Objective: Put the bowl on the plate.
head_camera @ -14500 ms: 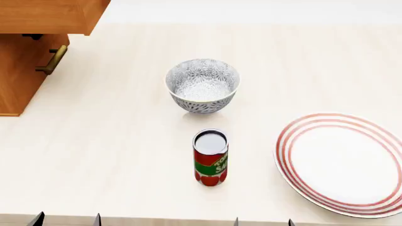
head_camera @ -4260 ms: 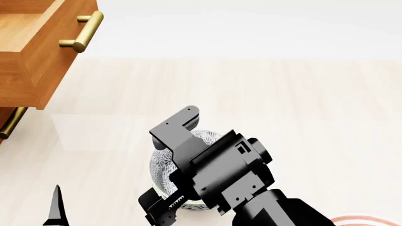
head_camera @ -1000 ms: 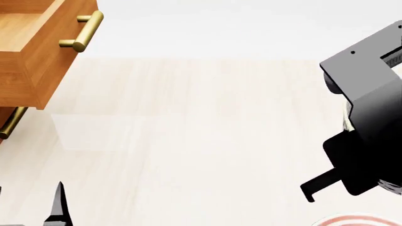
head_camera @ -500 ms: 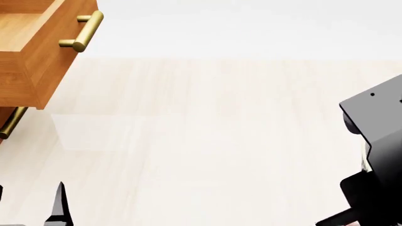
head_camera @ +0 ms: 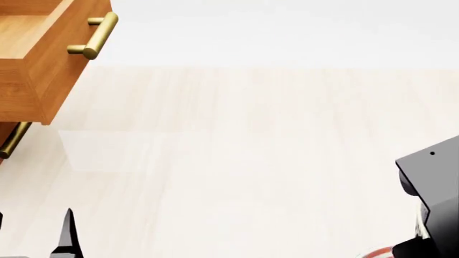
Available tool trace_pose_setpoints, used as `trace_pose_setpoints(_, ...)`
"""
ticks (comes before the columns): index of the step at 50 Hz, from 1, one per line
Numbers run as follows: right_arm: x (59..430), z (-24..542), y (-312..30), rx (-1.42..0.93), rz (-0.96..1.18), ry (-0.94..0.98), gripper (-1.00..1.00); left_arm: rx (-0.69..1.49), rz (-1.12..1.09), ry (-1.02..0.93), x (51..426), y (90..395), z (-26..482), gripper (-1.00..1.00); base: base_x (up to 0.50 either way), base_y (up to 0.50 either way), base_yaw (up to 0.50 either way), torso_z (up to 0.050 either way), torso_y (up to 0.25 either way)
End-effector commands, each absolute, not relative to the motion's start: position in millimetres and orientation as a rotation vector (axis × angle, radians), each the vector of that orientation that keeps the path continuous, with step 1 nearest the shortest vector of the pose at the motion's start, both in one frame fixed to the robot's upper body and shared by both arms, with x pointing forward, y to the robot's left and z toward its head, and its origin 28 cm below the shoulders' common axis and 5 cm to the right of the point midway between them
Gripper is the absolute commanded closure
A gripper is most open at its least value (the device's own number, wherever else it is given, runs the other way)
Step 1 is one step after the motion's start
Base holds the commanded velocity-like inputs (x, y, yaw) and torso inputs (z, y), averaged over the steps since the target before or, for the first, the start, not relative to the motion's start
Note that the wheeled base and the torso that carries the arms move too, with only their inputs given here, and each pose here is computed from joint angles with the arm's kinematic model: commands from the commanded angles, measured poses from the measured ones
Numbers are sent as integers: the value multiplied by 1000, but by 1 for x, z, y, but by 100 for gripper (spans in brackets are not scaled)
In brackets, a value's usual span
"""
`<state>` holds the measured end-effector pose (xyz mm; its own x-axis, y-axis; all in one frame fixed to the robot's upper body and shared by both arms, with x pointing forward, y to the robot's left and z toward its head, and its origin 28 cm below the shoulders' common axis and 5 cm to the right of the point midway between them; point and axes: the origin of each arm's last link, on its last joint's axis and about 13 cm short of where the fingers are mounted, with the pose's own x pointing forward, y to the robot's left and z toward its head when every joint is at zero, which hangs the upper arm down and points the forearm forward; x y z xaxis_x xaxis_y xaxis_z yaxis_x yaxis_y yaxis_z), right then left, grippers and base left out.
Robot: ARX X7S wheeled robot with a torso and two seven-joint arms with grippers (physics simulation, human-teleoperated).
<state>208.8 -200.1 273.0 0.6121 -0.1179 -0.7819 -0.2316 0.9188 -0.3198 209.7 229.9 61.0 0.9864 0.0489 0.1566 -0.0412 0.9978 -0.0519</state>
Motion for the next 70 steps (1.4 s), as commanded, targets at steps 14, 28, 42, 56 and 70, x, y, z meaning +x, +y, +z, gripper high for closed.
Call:
trace_pose_setpoints(14, 202, 259, -203, -391, 62, 931, 100, -52, 42, -156, 211, 230, 62, -100, 0, 0, 0, 0, 0)
trace_pose_setpoints(28, 207, 246, -206, -366, 73, 943, 100, -51, 38, -161, 209, 230, 64, -100, 0, 0, 0, 0, 1)
trace_pose_setpoints(42, 207, 241, -208, -353, 74, 948, 100, -48, 41, -160, 209, 230, 63, -100, 0, 0, 0, 0, 0)
trace_pose_setpoints(56, 203, 237, -212, -336, 55, 954, 100, -48, 41, -159, 209, 229, 62, -100, 0, 0, 0, 0, 1)
trace_pose_setpoints(70, 206, 233, -209, -342, 67, 975, 100, -53, 42, -157, 210, 230, 60, -100, 0, 0, 0, 0, 0)
